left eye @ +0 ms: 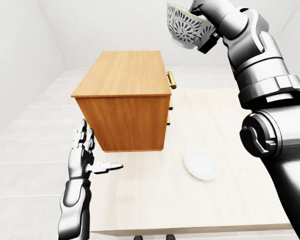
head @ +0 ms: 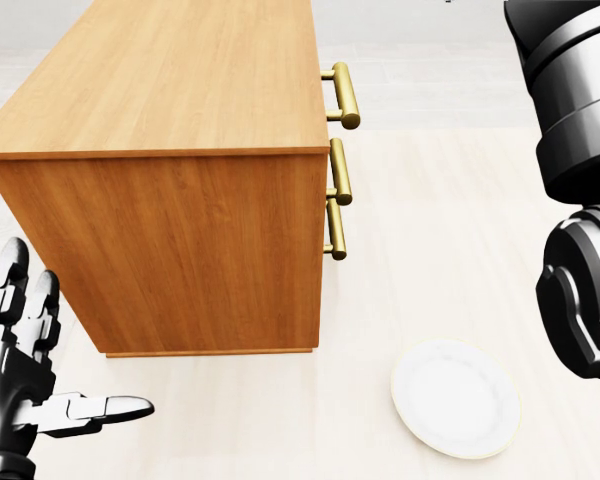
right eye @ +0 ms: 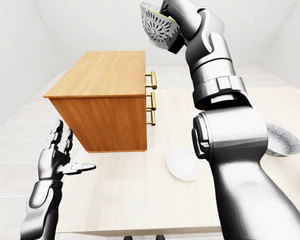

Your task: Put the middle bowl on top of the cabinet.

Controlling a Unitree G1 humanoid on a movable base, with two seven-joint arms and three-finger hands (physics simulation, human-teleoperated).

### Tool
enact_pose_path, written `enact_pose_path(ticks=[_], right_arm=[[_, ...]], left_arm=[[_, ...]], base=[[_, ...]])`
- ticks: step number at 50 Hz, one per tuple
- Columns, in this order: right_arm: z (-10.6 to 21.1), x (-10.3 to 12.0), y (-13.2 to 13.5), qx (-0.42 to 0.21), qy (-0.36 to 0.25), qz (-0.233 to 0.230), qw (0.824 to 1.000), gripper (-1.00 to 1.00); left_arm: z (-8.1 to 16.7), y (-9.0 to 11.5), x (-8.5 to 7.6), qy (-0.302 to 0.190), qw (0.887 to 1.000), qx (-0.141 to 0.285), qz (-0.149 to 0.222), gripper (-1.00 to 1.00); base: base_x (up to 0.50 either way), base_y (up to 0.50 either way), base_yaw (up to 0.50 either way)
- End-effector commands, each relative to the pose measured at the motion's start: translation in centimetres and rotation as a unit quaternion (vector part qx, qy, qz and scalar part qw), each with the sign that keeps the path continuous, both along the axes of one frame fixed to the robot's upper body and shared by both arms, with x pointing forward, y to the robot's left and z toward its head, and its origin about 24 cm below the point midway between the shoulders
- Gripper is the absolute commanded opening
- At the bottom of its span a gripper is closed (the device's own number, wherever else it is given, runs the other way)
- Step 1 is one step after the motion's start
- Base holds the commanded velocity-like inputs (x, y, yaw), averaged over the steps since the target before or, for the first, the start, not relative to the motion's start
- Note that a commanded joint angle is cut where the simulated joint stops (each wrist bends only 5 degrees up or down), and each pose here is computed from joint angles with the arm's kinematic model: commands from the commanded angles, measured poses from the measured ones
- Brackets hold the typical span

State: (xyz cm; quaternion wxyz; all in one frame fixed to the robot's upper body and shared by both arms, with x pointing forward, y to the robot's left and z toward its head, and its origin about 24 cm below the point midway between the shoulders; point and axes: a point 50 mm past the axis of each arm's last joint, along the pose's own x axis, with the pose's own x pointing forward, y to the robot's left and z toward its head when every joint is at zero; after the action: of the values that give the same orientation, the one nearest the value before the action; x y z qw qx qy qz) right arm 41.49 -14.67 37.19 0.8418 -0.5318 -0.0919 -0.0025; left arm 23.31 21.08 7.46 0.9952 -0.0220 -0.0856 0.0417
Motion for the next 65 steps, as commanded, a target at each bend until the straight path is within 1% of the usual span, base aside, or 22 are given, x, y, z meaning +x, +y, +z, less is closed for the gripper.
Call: enact_pose_path(ticks=[1,4,6,8,10,12,13,15,16,22,24,30,36,47,54,57,60,65], right_arm=[[0.7,-0.1,2.9,-0.005,-0.022,0.018,1.000,-1.00],[0.7,-0.1,3.4,-0.013,-0.020,0.022,0.999,-1.00],[0.5,-0.1,4.1,-0.036,-0.019,0.022,0.999,-1.00],[0.6,-0.1,4.2,-0.042,-0.021,0.021,0.999,-1.00],[0.5,-0.2,5.0,-0.064,-0.025,0.021,0.997,-1.00],[0.5,-0.2,5.1,-0.068,-0.029,0.019,0.997,-1.00],[-0.1,0.0,5.4,-0.090,-0.032,0.011,0.995,-1.00],[-0.3,0.1,5.6,-0.095,-0.029,0.011,0.995,-1.00],[-0.6,0.1,5.9,-0.108,-0.028,0.010,0.994,-1.00],[-0.2,-0.1,6.8,-0.111,-0.037,0.017,0.993,-1.00],[0.3,-0.4,7.4,-0.092,-0.033,0.036,0.995,-1.00],[0.2,-0.6,8.6,-0.094,-0.033,0.051,0.994,-1.00],[0.2,-0.8,9.9,-0.078,-0.032,0.074,0.994,-1.00],[-0.7,-0.8,10.8,-0.068,-0.028,0.088,0.993,-1.00],[-1.5,-0.8,11.7,-0.058,-0.018,0.105,0.993,-1.00],[-2.4,-0.9,12.6,-0.055,-0.008,0.121,0.991,-1.00],[-2.7,-0.9,13.0,-0.056,-0.006,0.125,0.991,-1.00],[-2.7,-1.1,13.5,-0.059,-0.005,0.132,0.989,-1.00]], left_arm=[[0.0,0.4,-0.3,-0.008,1.000,0.007,0.014,1.00],[0.0,0.4,-0.4,-0.009,1.000,0.006,0.013,1.00],[0.0,0.5,-0.4,-0.013,1.000,0.009,0.017,1.00],[0.0,0.5,-0.5,-0.012,1.000,0.009,0.016,1.00],[-0.3,0.5,-0.3,-0.007,1.000,0.008,0.015,1.00],[-0.4,0.5,-0.3,-0.004,1.000,0.007,0.015,1.00],[-0.6,0.5,-0.2,0.000,1.000,0.008,0.014,1.00],[-0.7,0.5,-0.2,0.001,1.000,0.007,0.013,1.00],[-0.7,0.5,-0.3,0.001,1.000,0.006,0.012,1.00],[-1.0,0.6,-0.5,0.008,1.000,0.004,0.010,1.00],[-1.1,0.7,-0.6,0.009,1.000,0.002,0.009,1.00],[-0.4,1.0,-1.0,-0.006,1.000,0.002,0.011,1.00],[-0.5,0.9,-1.0,-0.004,1.000,0.004,0.009,1.00],[-0.5,0.7,-0.8,-0.002,1.000,0.005,0.008,1.00],[-0.3,0.7,-0.9,-0.009,1.000,0.006,0.009,1.00],[-0.5,0.6,-1.0,-0.003,1.000,0.005,0.008,1.00],[-0.5,0.6,-1.1,-0.004,1.000,0.006,0.009,1.00],[-0.4,0.7,-1.1,-0.005,1.000,0.006,0.010,1.00]], base=[[0.00,0.00,0.00],[0.00,0.00,0.00],[0.00,0.00,0.00],[0.00,0.00,0.00],[0.00,0.00,0.00],[0.00,0.00,0.00],[0.00,0.00,0.00],[0.00,0.00,0.00],[0.00,0.00,0.00],[0.00,0.00,0.00],[0.00,0.00,0.00],[0.00,0.00,0.00],[0.00,0.00,0.00],[0.00,0.00,0.00],[0.00,0.00,0.00],[0.00,0.00,0.00],[0.00,0.00,0.00],[0.00,0.00,0.00]])
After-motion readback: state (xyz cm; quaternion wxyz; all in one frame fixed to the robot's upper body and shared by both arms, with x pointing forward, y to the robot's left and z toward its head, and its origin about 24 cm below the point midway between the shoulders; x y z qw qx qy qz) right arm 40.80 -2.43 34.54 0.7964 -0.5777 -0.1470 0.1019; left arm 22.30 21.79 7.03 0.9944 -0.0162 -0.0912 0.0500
